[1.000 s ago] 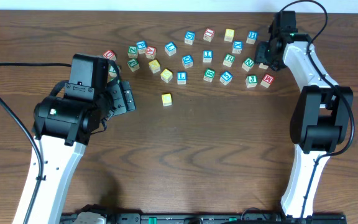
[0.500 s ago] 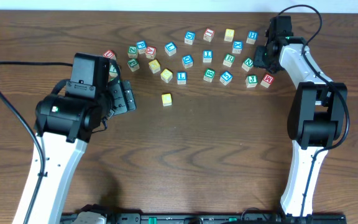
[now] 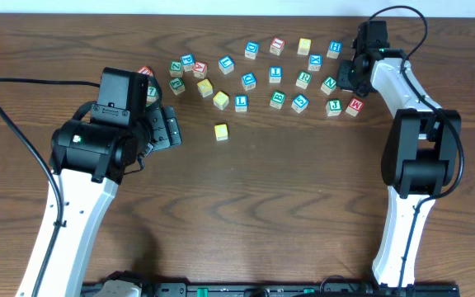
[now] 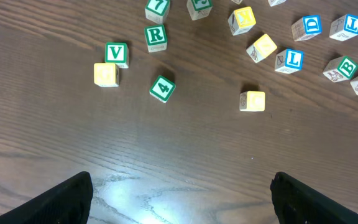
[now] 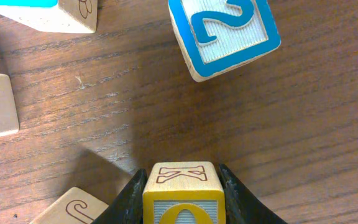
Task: Spell out CORL
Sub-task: 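Carry the O block with the right gripper toward the C block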
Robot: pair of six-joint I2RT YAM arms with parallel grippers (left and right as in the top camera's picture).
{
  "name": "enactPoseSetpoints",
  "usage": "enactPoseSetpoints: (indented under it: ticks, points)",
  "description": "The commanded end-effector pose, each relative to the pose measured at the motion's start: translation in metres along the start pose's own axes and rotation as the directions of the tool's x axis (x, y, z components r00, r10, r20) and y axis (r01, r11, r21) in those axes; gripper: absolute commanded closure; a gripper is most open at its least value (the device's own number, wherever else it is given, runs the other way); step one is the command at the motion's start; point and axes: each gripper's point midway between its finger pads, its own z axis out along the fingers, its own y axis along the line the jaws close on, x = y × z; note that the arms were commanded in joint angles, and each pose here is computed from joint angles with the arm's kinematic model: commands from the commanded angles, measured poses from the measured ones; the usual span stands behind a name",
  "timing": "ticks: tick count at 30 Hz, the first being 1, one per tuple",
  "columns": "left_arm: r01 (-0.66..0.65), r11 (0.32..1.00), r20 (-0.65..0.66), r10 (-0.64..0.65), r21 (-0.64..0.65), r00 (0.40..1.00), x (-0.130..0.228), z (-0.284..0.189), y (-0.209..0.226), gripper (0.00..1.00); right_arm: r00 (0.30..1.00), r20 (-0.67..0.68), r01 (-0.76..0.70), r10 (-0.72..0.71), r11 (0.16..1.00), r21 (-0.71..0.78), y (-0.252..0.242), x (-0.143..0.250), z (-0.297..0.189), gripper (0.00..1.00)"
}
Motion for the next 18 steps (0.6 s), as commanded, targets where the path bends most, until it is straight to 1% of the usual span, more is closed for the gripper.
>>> enactPoseSetpoints:
  ticks: [1, 7, 14, 18]
  points:
    - [0.014, 1.000, 0.014, -0.014, -0.010, 1.000, -0.005, -0.003, 0.002, 0.10, 1.000, -0.006, -0.005, 0.005, 1.000, 0.013, -0.007, 0.000, -0.003, 0.74]
    - [0.014, 1.000, 0.014, -0.014, -0.010, 1.000, -0.005, -0.003, 0.002, 0.10, 1.000, 0.028, 0.002, -0.002, 1.000, 0.008, -0.007, -0.012, -0.031, 0.78]
    - [0.014, 1.000, 0.014, -0.014, -0.010, 1.000, -0.005, -0.003, 0.002, 0.10, 0.994, 0.111, 0.010, -0.008, 1.000, -0.013, 0.000, -0.032, -0.085, 0.79]
    - [0.014, 1.000, 0.015, -0.014, -0.010, 1.000, -0.005, -0.003, 0.002, 0.10, 0.993, 0.115, 0.029, -0.022, 0.998, -0.059, 0.014, -0.030, -0.114, 0.78]
